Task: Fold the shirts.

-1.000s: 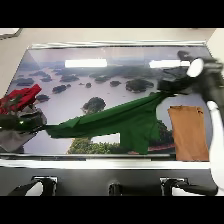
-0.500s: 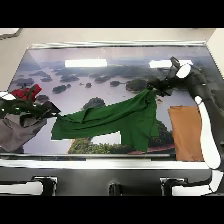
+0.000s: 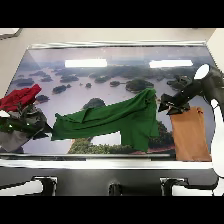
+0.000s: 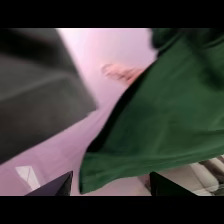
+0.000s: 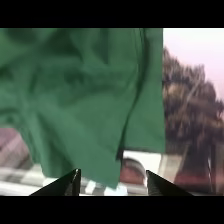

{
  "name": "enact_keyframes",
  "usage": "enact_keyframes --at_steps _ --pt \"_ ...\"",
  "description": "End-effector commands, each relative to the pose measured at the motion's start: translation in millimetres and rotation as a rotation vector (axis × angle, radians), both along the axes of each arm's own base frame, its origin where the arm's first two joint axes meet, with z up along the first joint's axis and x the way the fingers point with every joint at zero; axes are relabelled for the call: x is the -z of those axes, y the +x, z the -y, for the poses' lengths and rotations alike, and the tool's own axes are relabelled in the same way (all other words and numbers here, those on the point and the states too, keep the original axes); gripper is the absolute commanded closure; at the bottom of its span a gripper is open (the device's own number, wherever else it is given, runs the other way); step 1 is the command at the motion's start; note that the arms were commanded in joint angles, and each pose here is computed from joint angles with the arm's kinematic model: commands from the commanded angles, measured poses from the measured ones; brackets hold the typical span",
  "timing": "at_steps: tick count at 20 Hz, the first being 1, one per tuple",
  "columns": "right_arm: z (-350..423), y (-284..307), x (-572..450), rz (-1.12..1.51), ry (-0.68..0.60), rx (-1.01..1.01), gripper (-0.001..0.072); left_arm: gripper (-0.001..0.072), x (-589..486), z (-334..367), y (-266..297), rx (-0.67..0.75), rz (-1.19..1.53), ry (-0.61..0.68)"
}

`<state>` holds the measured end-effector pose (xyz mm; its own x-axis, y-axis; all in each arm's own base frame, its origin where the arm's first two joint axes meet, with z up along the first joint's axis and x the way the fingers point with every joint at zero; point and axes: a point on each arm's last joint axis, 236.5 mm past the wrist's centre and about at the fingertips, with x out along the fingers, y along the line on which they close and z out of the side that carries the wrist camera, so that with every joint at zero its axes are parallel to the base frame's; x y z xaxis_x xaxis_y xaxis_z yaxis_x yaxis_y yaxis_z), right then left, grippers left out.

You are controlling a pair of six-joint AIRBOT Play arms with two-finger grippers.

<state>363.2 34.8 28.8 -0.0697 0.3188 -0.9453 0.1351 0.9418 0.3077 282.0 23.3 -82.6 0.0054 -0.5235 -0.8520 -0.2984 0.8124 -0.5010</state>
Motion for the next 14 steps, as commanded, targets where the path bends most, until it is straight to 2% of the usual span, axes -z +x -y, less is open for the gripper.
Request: enact_keyframes --at_steps 1,5,7,8,9,10,12,14 --pt "-6.1 -24.0 0.5 -0.069 0.009 -0.049 0.0218 0.0140 19.7 -1.4 -12.9 0.006 0.004 0.016" --pt "-6.7 -25.1 -0.5 -0.071 0.012 -0.050 0.0218 0.0146 27.8 -2.5 -8.5 0.011 0.013 0.028" --pt "-6.7 -28.6 -0.5 -0.079 0.013 -0.052 0.0218 0.0347 30.8 4.5 -7.5 0.020 0.006 0.014" --pt "-7.2 -31.8 0.9 -0.077 0.012 -0.049 0.0216 0.0370 31.1 10.0 -6.2 0.025 0.005 0.003" --pt "-6.7 -38.0 5.2 -0.078 0.006 -0.043 0.0212 0.0474 31.2 13.7 -5.3 0.034 0.007 0.001" --pt "-6.0 -46.4 12.0 -0.081 -0.001 -0.034 0.0204 0.0542 31.2 16.6 -4.9 0.045 0.008 0.002" --pt "-8.8 -71.9 35.0 -0.103 0.000 -0.015 0.0132 0.0678 29.0 21.7 -6.3 0.081 0.019 -0.014" --pt "-25.7 -105.4 64.0 -0.157 0.066 -0.001 0.0132 0.0678 22.9 27.7 -9.0 0.122 0.035 -0.047"
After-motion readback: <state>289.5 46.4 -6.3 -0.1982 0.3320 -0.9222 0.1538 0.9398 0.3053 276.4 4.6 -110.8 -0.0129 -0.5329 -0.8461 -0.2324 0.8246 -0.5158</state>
